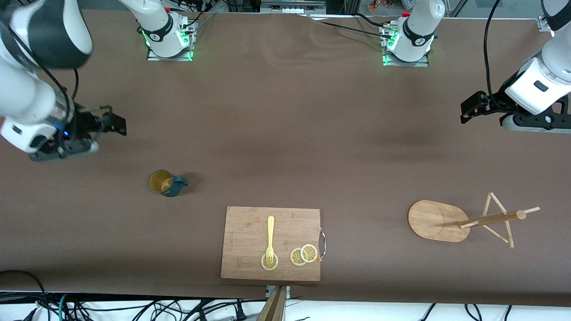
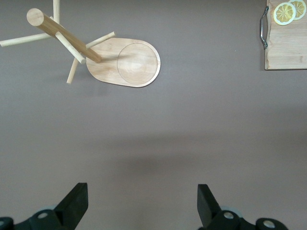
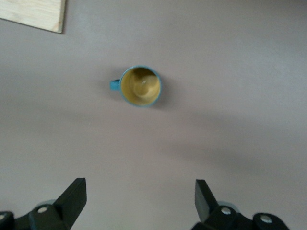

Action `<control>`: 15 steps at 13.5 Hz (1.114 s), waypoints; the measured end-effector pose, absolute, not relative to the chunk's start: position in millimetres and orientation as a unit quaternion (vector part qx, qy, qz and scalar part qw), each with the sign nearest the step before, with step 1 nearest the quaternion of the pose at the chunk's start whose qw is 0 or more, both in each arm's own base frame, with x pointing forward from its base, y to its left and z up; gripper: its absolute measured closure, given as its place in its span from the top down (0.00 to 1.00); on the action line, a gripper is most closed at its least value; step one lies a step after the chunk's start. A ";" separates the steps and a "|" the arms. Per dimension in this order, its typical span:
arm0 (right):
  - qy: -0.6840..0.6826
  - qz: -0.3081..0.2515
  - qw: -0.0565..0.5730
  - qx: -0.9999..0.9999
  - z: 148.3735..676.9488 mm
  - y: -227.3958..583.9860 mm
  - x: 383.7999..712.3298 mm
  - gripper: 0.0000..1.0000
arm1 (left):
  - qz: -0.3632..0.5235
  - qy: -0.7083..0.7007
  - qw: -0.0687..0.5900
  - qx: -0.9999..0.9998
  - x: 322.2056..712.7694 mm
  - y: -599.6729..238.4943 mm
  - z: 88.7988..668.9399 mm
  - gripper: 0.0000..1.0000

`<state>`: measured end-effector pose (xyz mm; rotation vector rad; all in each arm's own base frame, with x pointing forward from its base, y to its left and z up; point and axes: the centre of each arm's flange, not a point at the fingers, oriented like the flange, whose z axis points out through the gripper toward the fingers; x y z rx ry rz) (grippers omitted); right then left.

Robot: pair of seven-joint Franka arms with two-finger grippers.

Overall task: Pass cup and hang on rack
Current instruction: 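Reach the right gripper down to the teal mug rim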

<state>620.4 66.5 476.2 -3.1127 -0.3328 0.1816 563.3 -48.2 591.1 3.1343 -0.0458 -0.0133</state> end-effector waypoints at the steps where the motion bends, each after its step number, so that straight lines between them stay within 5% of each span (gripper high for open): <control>1: -0.105 0.058 0.004 -0.993 450.3 67.3 631.7 1.00 | -0.004 -0.015 0.003 1.000 563.3 -48.2 591.0 1.00; 7: -0.103 0.046 0.004 -0.994 331.0 67.3 670.7 0.95 | -0.005 -0.015 0.003 1.000 563.2 -48.3 590.8 1.00; 14: -0.097 0.039 0.006 -0.994 276.5 66.1 674.9 0.83 | -0.005 -0.015 0.003 1.000 563.2 -48.4 590.6 1.00; 15: -0.096 0.035 0.006 -0.995 268.7 66.1 673.0 0.76 | -0.005 -0.015 0.003 1.000 563.2 -48.4 590.6 1.00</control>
